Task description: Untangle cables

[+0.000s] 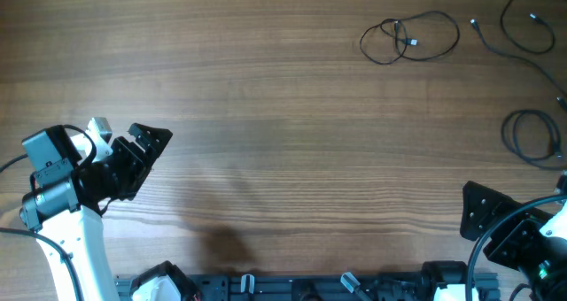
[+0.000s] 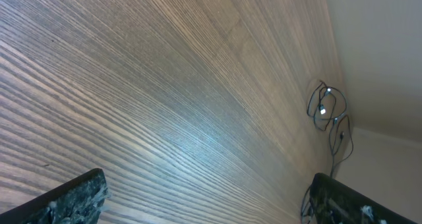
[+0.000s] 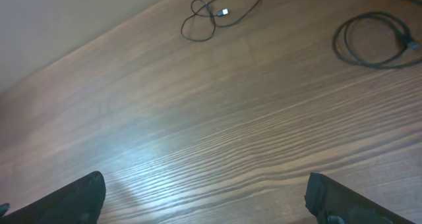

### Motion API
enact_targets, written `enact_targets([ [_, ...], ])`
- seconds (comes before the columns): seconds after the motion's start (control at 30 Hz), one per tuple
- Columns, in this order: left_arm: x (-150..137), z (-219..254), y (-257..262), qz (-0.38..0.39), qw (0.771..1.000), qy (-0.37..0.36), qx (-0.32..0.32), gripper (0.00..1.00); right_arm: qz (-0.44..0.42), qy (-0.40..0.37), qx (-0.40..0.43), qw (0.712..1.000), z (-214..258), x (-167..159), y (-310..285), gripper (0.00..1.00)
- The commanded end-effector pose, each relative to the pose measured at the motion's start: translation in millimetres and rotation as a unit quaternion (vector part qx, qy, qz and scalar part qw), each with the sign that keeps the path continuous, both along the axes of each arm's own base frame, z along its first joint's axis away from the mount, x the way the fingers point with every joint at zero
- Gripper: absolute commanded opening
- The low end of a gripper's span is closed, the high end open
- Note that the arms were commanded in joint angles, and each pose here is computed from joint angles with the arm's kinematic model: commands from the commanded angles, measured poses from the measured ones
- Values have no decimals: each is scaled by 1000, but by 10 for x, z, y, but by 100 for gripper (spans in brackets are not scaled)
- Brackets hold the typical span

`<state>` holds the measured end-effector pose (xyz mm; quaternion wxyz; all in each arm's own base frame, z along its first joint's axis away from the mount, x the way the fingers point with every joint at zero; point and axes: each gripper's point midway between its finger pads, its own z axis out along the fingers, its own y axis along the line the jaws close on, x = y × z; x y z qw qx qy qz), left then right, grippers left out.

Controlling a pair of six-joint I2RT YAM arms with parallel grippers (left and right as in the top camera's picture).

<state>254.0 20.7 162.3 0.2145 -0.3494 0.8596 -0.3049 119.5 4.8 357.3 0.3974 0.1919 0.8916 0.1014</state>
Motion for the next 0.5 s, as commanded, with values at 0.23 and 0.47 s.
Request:
enact_targets([
  [0.23, 13, 10, 20, 4, 1000, 0, 0, 100, 0, 21, 4, 1000, -134, 15, 12, 100],
  [0.47, 12, 9, 19, 4, 1000, 0, 0, 100, -15, 78, 23, 997, -483, 69, 24, 100],
])
